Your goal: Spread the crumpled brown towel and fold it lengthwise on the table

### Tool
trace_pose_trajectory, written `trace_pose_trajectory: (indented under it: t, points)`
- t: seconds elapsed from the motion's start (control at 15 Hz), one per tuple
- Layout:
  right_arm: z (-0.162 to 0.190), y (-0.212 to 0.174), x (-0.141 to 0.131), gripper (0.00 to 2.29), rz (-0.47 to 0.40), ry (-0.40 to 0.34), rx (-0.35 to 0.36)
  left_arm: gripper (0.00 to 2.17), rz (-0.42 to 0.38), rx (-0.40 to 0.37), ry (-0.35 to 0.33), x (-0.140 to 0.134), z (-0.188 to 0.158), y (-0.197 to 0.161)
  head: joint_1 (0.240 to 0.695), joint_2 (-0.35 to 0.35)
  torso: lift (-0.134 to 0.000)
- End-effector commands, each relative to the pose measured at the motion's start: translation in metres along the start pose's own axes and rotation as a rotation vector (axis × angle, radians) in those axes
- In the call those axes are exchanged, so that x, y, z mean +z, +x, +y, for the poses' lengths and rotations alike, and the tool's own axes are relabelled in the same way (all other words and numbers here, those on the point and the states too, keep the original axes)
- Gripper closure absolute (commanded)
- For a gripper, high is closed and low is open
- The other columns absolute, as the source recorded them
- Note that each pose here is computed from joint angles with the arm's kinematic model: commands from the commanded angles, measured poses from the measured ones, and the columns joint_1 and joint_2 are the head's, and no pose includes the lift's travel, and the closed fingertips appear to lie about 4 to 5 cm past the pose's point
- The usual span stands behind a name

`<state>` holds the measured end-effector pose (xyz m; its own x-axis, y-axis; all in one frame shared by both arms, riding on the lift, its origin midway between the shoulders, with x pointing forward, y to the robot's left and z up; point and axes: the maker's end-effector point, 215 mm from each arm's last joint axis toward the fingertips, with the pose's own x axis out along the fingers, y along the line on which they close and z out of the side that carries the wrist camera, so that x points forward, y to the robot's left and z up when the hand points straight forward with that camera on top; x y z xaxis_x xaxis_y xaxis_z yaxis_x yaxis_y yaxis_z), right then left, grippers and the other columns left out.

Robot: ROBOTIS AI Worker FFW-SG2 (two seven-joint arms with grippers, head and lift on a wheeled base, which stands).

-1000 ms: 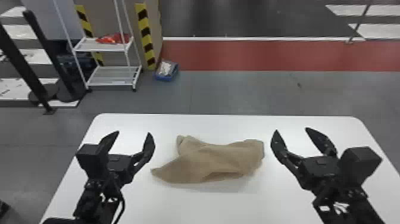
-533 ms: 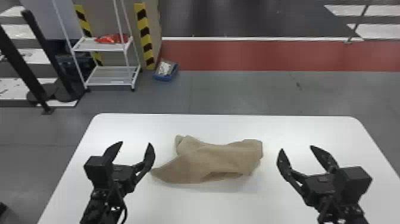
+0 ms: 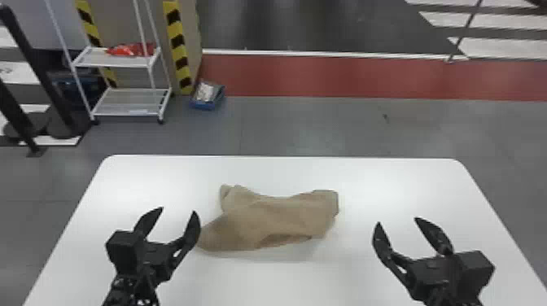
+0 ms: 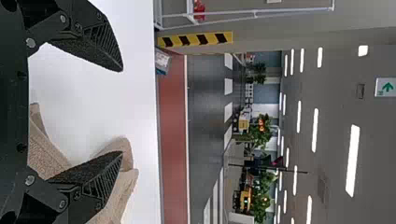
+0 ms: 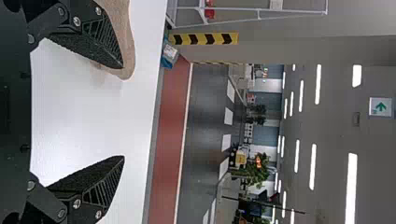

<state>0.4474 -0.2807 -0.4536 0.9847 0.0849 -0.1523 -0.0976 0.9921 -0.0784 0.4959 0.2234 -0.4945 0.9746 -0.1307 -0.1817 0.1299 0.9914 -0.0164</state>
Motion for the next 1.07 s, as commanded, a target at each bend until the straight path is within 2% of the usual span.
trace_pose_trajectory:
  t: [0.0, 0.07, 0.2, 0.27, 0.53, 0.6, 0.93, 1.0]
  points:
    - [-0.012, -0.005, 0.010, 0.22, -0.023, 0.007, -0.019, 0.33, 0.041, -0.028, -0.026, -0.015, -0.002, -0.001, 0.695, -0.065, 0.000]
    - [-0.012, -0.005, 0.012, 0.22, -0.026, 0.005, -0.019, 0.33, 0.076, -0.044, -0.029, -0.026, -0.005, 0.001, 0.695, -0.072, 0.000]
    - [-0.010, -0.006, 0.014, 0.22, -0.032, 0.006, -0.015, 0.33, 0.229, -0.071, -0.017, -0.069, -0.011, 0.002, 0.695, -0.086, 0.000]
    - [-0.010, -0.005, 0.015, 0.22, -0.034, 0.004, -0.015, 0.33, 0.254, -0.062, -0.019, -0.076, -0.009, 0.002, 0.695, -0.091, 0.000]
    - [-0.014, -0.003, 0.023, 0.22, -0.048, 0.000, -0.021, 0.34, 0.247, -0.069, -0.027, -0.071, -0.010, 0.004, 0.695, -0.093, 0.000]
    - [-0.013, -0.004, 0.023, 0.22, -0.049, 0.002, -0.020, 0.43, 0.244, -0.075, -0.027, -0.070, -0.014, 0.005, 0.695, -0.093, 0.000]
    - [-0.015, -0.003, 0.023, 0.22, -0.048, 0.000, -0.022, 0.46, 0.283, -0.110, -0.020, -0.077, -0.026, 0.008, 0.695, -0.111, 0.000]
    - [-0.016, -0.003, 0.025, 0.22, -0.051, -0.001, -0.024, 0.66, 0.298, -0.111, -0.012, -0.081, -0.026, 0.007, 0.695, -0.113, 0.000]
